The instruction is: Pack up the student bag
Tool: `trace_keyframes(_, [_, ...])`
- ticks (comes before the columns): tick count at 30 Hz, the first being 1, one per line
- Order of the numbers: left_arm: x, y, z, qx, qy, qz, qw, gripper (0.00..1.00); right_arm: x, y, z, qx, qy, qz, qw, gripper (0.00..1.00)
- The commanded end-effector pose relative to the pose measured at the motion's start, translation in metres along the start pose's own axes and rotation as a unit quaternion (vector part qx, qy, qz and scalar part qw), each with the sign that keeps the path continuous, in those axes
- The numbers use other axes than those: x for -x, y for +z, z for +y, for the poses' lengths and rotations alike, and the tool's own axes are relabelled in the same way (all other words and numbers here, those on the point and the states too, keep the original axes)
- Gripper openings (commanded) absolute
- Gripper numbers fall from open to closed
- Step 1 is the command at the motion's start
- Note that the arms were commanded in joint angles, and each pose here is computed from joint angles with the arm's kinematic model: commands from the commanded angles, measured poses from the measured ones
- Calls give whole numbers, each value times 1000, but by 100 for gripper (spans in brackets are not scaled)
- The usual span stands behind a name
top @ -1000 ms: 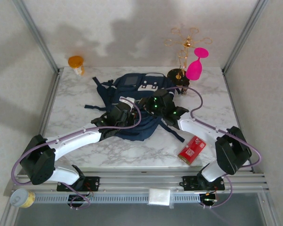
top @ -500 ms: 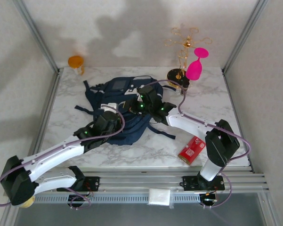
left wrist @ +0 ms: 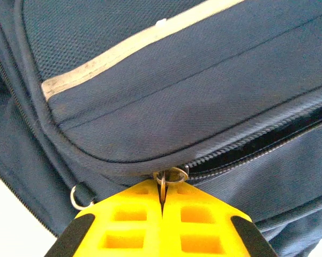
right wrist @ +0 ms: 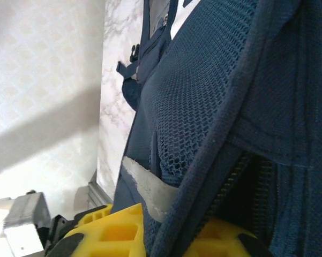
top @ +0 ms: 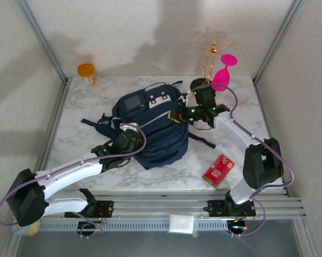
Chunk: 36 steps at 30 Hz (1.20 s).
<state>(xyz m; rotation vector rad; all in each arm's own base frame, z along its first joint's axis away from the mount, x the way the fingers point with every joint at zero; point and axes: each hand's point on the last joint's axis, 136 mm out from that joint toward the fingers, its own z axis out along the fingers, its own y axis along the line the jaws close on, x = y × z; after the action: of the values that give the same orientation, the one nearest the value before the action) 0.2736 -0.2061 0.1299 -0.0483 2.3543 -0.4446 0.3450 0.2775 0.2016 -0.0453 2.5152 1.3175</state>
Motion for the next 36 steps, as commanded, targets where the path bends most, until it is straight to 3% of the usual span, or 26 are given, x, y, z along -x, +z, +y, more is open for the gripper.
trace_keyframes(1, [9, 4, -11, -19, 6, -7, 1000, 0, 25, -6, 12, 0, -16, -62, 998, 33])
trace_keyframes(6, [19, 9, -24, -38, 3, -20, 999, 0, 7, -1, 28, -11, 12, -99, 995, 55])
trace_keyframes(12, [27, 12, -32, -48, -1, -32, 998, 0, -19, 22, 22, -32, 77, -137, 987, 60])
trace_keyframes(14, [28, 12, -30, -44, -2, -35, 998, 0, -18, 31, 21, -34, 79, -151, 985, 51])
trace_keyframes(17, [30, 9, -27, -33, -1, -40, 999, 0, -19, 40, 24, -48, 59, -151, 986, 30])
trace_keyframes(22, [31, -3, 1, 26, -6, -45, 999, 0, -1, 16, 31, -50, 12, -164, 985, 0])
trace_keyframes(26, [27, -15, 47, 109, -28, -43, 993, 0, 13, -7, 29, -37, -28, -154, 987, 0])
trace_keyframes(30, [22, -10, 80, 141, -49, -27, 988, 0, 28, -24, 22, -30, -57, -143, 988, 0])
trace_keyframes(36, [31, 7, 63, 100, -38, -28, 994, 0, 11, -1, 25, 7, -65, -90, 994, 0])
